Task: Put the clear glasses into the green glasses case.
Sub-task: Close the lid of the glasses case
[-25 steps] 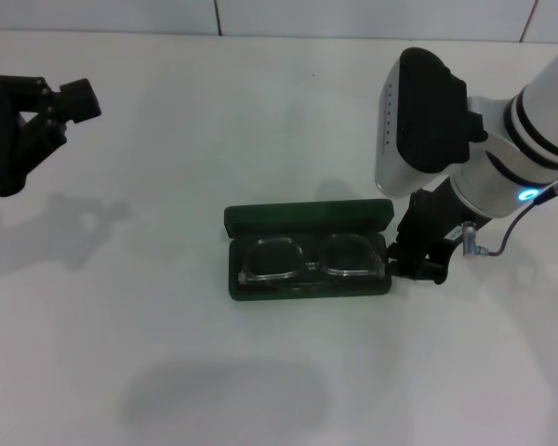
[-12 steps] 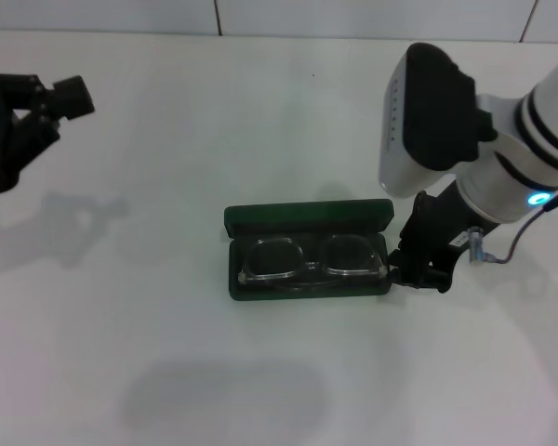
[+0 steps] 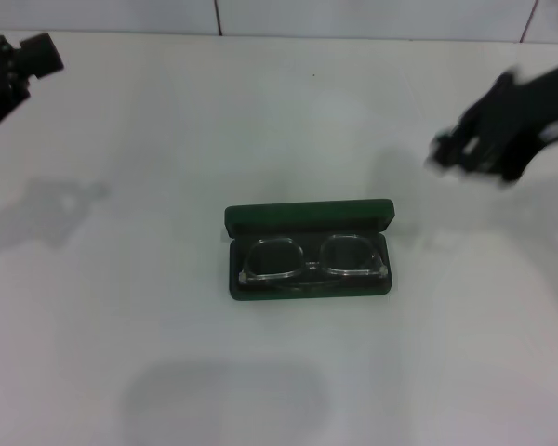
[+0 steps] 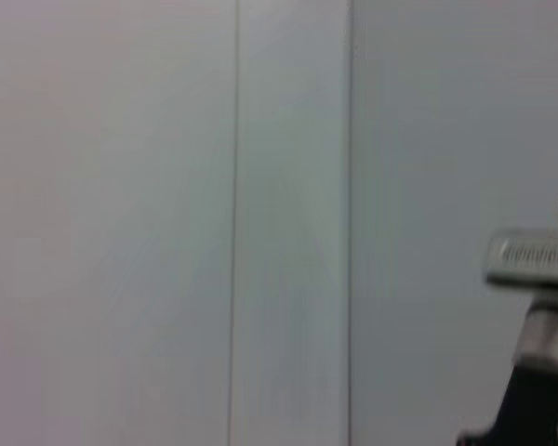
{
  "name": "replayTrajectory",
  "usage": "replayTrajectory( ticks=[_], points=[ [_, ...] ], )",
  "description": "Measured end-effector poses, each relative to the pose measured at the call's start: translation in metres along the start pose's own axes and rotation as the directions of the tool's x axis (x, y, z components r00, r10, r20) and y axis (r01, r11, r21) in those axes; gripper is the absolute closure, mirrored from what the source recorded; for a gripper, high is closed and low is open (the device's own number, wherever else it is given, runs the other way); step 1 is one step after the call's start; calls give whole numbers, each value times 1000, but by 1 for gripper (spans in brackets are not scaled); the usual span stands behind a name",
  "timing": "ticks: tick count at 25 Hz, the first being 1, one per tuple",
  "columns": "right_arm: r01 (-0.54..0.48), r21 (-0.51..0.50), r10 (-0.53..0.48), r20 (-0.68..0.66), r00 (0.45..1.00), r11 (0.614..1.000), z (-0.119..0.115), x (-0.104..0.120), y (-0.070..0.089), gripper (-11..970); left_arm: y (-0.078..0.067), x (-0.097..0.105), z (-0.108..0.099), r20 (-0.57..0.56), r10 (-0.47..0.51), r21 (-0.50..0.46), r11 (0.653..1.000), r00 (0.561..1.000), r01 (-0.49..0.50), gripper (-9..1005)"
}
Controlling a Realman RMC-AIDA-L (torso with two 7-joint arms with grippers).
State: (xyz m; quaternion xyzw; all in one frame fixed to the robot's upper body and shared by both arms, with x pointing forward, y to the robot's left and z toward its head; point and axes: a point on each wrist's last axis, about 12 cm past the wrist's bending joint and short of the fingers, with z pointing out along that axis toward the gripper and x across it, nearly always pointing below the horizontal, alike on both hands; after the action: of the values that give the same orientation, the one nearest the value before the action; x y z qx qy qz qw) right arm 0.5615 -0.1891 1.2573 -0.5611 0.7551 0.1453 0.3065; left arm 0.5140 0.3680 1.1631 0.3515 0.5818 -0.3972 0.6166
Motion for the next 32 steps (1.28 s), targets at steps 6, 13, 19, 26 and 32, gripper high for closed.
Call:
replayTrajectory(
  ticks=[6, 13, 19, 26, 32],
  points=[
    [-217, 130, 183, 233, 955, 967, -61, 62, -24, 769, 16, -11, 24, -17, -11, 20, 1000, 1000, 11, 969],
    [-347, 4, 270, 619, 737, 938, -77, 146, -15, 738, 20, 12, 58, -127, -64, 0, 998, 990, 64, 967],
    [-314, 14, 212, 706, 676, 949, -55, 181, 3, 711, 20, 34, 107, -243, -79, 5, 997, 967, 82, 965],
    [-317, 20, 199, 740, 643, 948, -27, 198, 6, 552, -4, 64, 160, -304, -90, 110, 985, 948, 129, 961],
    [-330, 42, 182, 765, 617, 943, -20, 208, 11, 430, -14, 86, 168, -340, -100, 104, 984, 935, 142, 959]
  ],
)
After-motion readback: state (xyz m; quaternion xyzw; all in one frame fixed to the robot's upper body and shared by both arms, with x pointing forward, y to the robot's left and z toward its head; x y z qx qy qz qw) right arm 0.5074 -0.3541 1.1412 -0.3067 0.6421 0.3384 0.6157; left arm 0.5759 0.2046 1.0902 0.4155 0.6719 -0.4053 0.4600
